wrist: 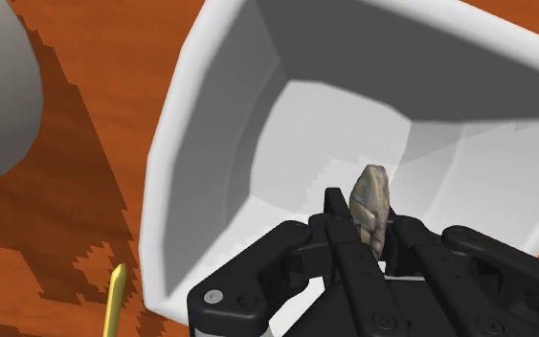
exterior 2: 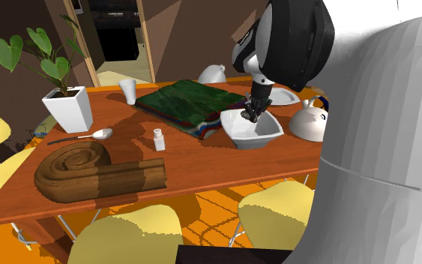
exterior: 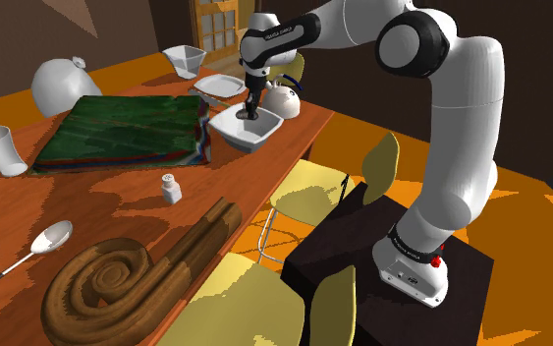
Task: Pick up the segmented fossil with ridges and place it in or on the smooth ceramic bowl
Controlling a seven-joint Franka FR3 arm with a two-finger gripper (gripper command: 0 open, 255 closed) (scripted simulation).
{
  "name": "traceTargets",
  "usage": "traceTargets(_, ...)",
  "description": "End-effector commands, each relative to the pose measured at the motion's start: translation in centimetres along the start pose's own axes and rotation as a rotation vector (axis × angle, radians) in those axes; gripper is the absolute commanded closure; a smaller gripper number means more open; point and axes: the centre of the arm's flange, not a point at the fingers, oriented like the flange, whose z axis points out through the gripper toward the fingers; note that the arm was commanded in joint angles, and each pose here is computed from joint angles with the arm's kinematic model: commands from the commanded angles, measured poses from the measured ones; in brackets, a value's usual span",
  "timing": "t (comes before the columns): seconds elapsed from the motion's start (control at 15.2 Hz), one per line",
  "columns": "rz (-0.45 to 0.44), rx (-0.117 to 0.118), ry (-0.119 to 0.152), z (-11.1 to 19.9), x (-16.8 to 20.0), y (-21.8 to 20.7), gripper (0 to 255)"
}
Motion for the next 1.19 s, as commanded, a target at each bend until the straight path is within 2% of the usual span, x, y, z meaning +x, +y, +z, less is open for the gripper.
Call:
traceTargets(0.0,0.000,0.000,0.000,0.0,0.0,0.0,255)
traceTargets(0.07,0.000,0.000,0.000,0.0,0.0,0.0,0)
traceTargets(0.4,0.000,0.000,0.000,0.0,0.0,0.0,0)
traceTargets(0.66,0.000,0.000,0.000,-5.0,0.0,0.0,0)
traceTargets(1.12,0.000,0.000,0.000,-5.0,0.0,0.0,0)
